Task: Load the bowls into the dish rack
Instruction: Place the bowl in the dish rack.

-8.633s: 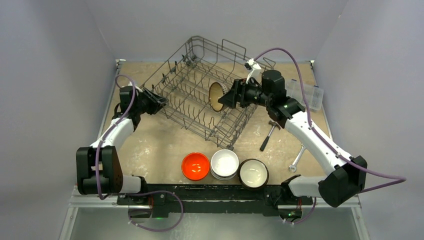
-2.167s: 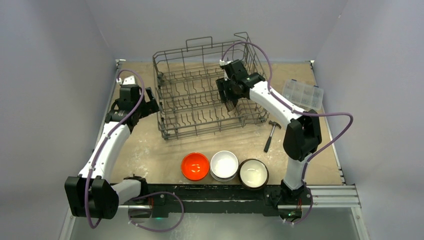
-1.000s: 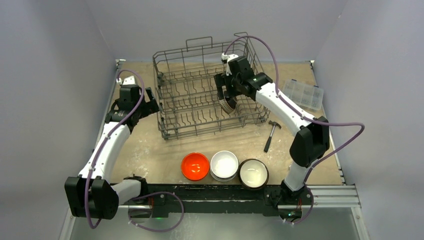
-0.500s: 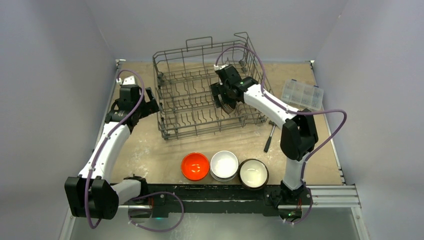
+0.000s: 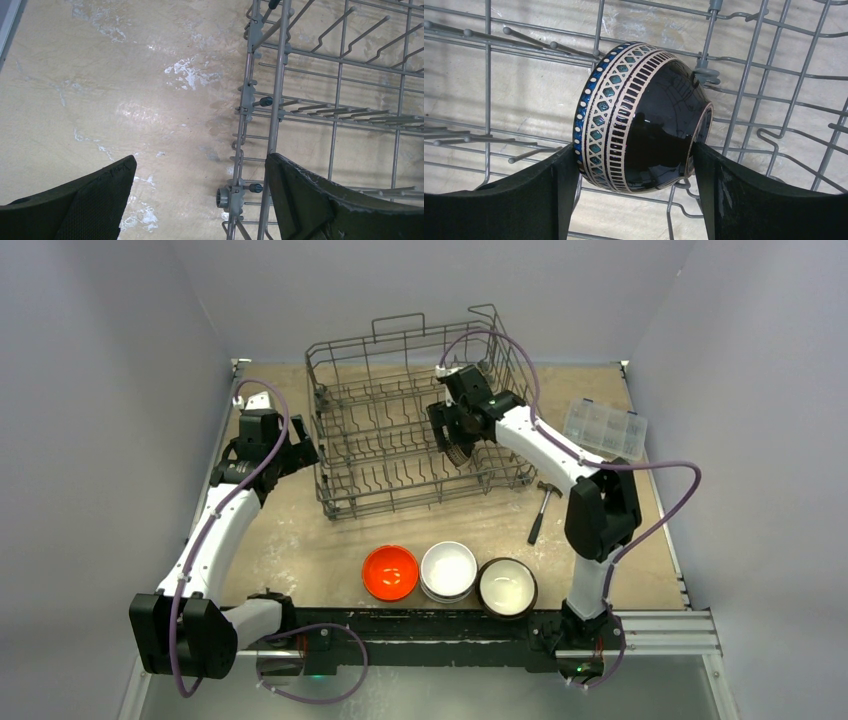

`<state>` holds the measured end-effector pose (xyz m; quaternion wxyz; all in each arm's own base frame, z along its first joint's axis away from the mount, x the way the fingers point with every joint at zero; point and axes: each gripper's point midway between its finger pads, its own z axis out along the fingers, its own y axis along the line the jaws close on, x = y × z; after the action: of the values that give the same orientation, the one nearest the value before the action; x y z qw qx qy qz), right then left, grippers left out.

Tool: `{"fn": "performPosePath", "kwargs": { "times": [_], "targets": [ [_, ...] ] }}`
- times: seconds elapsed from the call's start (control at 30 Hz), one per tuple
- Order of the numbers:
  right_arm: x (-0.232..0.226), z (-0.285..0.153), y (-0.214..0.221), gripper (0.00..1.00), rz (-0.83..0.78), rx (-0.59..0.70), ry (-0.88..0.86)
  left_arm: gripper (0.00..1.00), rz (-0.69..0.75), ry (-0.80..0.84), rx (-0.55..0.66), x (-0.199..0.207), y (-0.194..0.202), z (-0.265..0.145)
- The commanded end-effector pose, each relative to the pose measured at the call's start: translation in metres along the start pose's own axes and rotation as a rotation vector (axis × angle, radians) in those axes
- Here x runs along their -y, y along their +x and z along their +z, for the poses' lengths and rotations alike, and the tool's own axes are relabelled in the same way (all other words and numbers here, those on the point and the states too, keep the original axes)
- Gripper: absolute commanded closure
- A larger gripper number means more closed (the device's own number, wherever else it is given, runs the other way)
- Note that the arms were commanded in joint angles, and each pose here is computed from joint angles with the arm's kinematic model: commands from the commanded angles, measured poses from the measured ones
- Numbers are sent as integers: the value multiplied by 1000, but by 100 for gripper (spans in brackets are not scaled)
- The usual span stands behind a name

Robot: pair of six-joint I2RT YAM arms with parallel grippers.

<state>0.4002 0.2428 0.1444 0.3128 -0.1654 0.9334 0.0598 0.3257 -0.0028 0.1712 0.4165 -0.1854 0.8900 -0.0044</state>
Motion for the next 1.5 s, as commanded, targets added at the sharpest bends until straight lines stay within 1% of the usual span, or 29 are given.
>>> {"fn": "performPosePath", "kwargs": {
  "times": [0.0, 0.13, 0.4, 1.17, 1.23, 1.27, 1.33, 1.47],
  "targets": [
    [0, -12, -7, 32, 60, 30, -108, 1, 56, -63, -79, -18, 24, -1],
    [0, -13, -5, 35, 85, 27, -193, 1, 57, -64, -79, -18, 24, -1],
    [3, -2, 8, 35, 118, -11, -264, 1, 56, -64, -80, -18, 25, -1],
    [1, 33, 56, 33, 143, -149, -310, 2, 58, -63, -79, -18, 24, -1],
    [1, 31, 55, 30, 137, -144, -312, 2, 58, -65, -78, -19, 24, -1],
    [1, 29, 51, 26, 129, -133, -315, 2, 58, -65, -80, -19, 25, -1],
    [2, 21, 42, 16, 121, -98, -312, 2, 58, -65, -79, -19, 24, -1],
    [7, 3, 18, 2, 103, -18, -287, 1, 58, -65, -77, -19, 24, -2]
  ]
}}
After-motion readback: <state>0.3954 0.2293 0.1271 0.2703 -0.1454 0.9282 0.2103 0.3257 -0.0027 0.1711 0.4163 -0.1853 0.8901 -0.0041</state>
